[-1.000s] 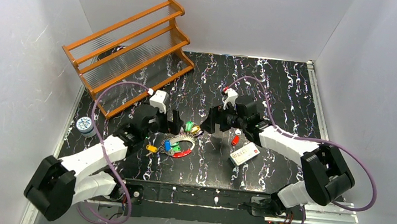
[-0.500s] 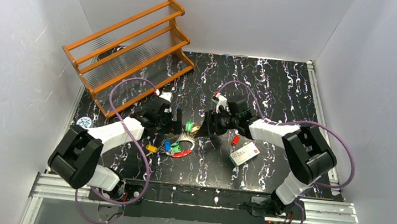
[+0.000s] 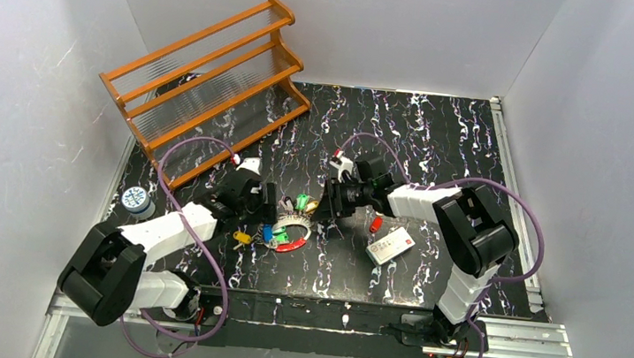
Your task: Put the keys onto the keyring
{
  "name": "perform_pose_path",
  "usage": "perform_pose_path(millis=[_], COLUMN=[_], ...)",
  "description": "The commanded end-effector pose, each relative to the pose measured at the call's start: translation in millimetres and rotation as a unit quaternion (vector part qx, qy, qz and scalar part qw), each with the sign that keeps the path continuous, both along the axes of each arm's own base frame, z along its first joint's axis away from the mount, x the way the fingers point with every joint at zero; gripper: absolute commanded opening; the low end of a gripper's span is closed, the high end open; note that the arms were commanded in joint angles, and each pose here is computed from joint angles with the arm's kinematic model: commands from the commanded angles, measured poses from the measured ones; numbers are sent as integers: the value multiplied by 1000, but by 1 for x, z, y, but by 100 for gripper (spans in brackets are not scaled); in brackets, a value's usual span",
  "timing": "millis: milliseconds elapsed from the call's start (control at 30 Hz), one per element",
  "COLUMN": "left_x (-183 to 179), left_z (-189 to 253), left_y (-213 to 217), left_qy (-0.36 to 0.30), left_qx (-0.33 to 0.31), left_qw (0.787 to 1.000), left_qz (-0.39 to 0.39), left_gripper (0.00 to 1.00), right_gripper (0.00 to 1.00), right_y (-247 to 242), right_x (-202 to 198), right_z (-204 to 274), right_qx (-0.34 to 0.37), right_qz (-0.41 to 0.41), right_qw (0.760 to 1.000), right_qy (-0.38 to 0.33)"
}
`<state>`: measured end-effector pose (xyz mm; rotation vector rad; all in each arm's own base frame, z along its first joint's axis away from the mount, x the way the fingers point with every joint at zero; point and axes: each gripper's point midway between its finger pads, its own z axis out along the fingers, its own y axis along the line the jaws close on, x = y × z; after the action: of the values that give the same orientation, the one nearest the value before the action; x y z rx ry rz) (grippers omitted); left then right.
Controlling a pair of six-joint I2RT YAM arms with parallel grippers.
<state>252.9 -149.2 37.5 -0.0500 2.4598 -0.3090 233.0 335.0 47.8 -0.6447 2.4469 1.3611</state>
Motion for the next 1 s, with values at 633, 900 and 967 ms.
perform_pose_path(millis=[633,900,967], left_x=[-9,-9,-9], left_z=[17,18,18], left_y=[8,7,6], left_qy=[-43,-44,-44], left_qx=[-36,-37,-40], left_qw=[998,998,998], left_qz=[22,19,18], left_gripper=[56,53,51], right_gripper=[30,25,26], right_y=[3,-7,-7], right_x=[12,-11,-7], right_z=[-21,-14,-8], right_qx=[-84,-83,-89], right_qz=[38,43,37], right_qw=[995,996,995], right_qy=[-34,-8,-26])
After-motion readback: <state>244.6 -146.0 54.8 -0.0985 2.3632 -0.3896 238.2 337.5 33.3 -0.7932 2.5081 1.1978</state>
